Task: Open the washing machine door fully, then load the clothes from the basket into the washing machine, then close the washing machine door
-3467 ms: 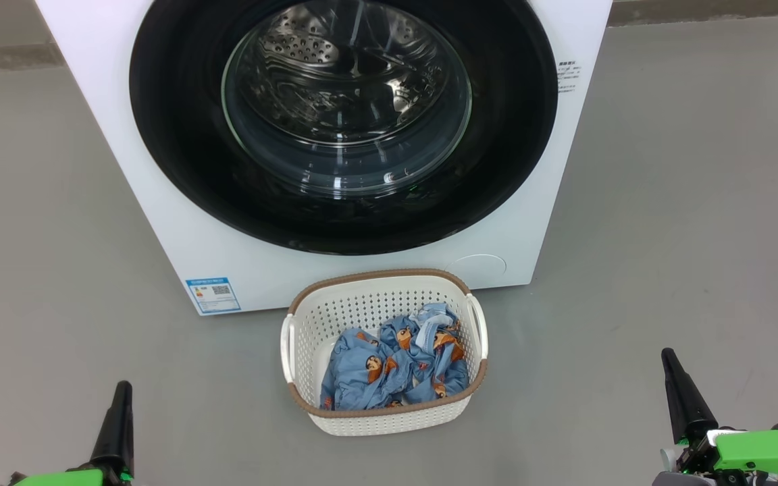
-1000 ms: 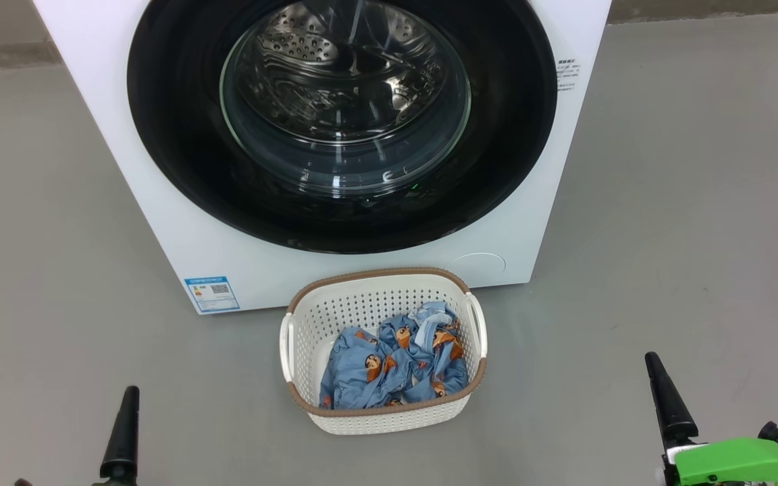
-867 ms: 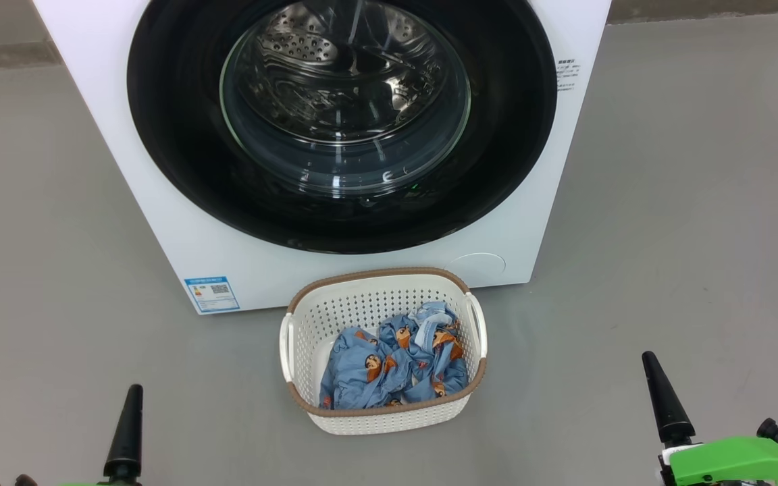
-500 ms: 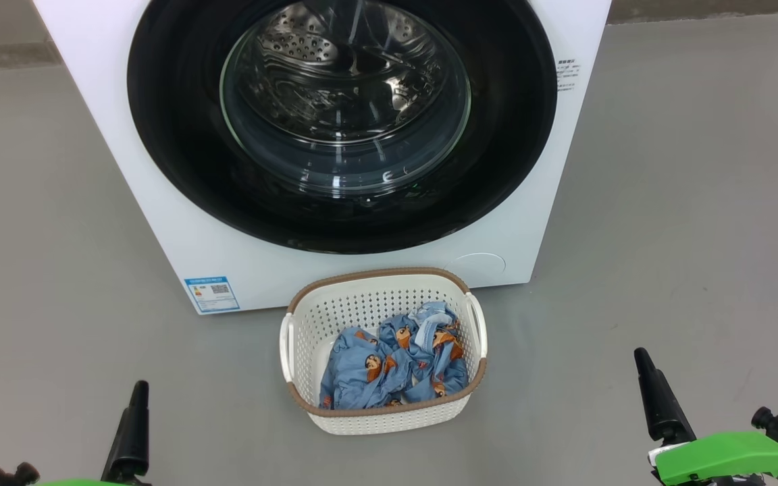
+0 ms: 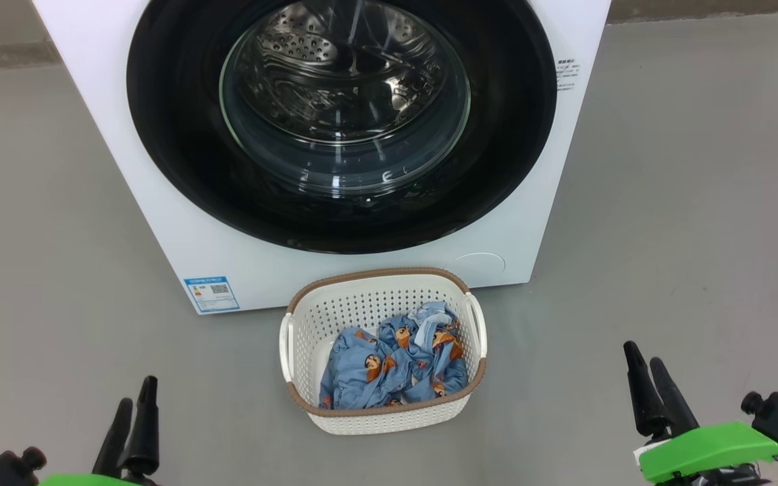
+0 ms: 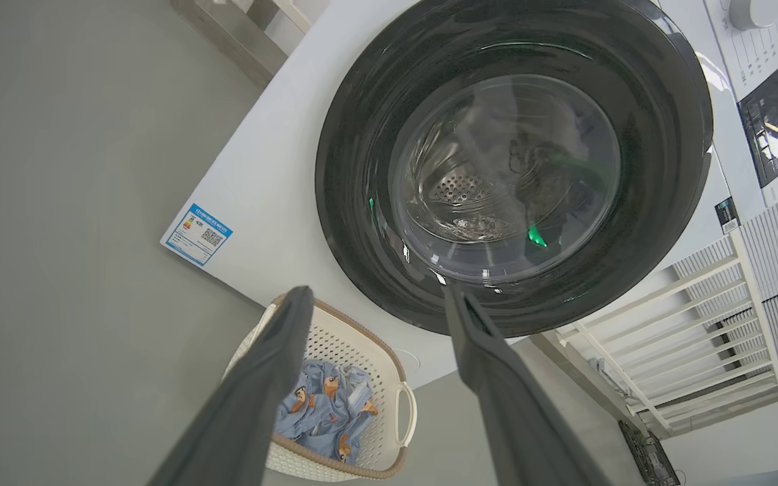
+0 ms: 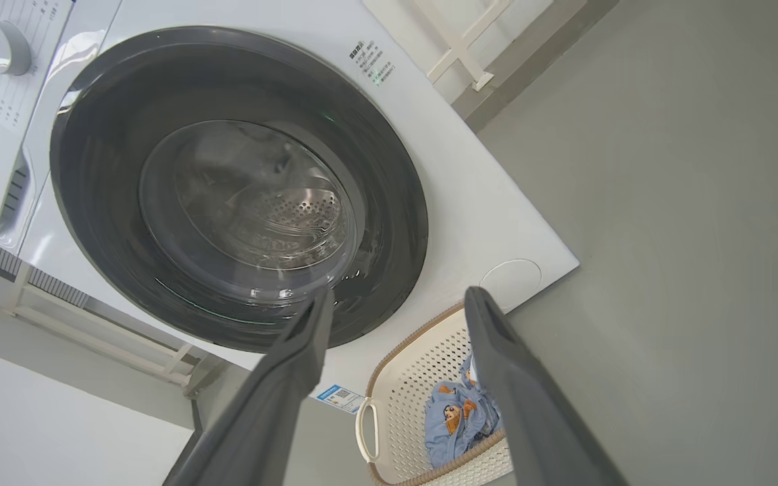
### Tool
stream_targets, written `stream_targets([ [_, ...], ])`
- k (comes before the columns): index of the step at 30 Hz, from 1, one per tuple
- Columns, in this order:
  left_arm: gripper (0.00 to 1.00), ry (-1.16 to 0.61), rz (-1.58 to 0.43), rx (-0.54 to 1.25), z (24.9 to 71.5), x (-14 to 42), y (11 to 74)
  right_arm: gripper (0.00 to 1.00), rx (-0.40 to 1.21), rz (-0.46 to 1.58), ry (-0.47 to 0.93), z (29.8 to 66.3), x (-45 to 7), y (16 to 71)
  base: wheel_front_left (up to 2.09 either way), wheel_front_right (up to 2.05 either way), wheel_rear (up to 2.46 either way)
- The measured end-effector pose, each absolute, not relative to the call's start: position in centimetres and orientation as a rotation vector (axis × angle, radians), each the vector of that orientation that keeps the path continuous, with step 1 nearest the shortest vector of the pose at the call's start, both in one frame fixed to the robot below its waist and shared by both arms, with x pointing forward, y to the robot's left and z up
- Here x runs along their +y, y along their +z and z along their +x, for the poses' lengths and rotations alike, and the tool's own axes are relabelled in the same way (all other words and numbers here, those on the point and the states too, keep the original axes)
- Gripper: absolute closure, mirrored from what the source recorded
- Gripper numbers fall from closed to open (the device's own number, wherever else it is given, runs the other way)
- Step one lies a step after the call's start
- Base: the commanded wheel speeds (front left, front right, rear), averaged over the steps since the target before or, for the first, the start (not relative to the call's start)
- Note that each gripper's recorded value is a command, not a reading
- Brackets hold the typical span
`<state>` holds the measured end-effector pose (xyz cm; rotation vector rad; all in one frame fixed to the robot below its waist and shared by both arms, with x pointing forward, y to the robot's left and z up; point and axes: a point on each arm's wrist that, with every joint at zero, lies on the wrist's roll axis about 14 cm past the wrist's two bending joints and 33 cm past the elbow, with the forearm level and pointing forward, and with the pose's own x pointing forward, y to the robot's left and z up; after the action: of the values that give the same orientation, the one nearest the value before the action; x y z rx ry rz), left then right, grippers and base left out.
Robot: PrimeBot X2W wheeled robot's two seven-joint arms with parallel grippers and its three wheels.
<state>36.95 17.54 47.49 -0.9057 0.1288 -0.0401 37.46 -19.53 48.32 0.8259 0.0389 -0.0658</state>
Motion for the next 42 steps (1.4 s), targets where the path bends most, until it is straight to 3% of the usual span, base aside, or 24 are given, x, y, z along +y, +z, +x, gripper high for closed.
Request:
stream_targets([
  [42, 0.00, -0.150, -0.384, 0.005, 36.8, 17.5, 50.1, 0.00, -0.076, 0.298, 0.025, 38.2, -18.5, 51.6, 0.00, 0.00, 0.00],
])
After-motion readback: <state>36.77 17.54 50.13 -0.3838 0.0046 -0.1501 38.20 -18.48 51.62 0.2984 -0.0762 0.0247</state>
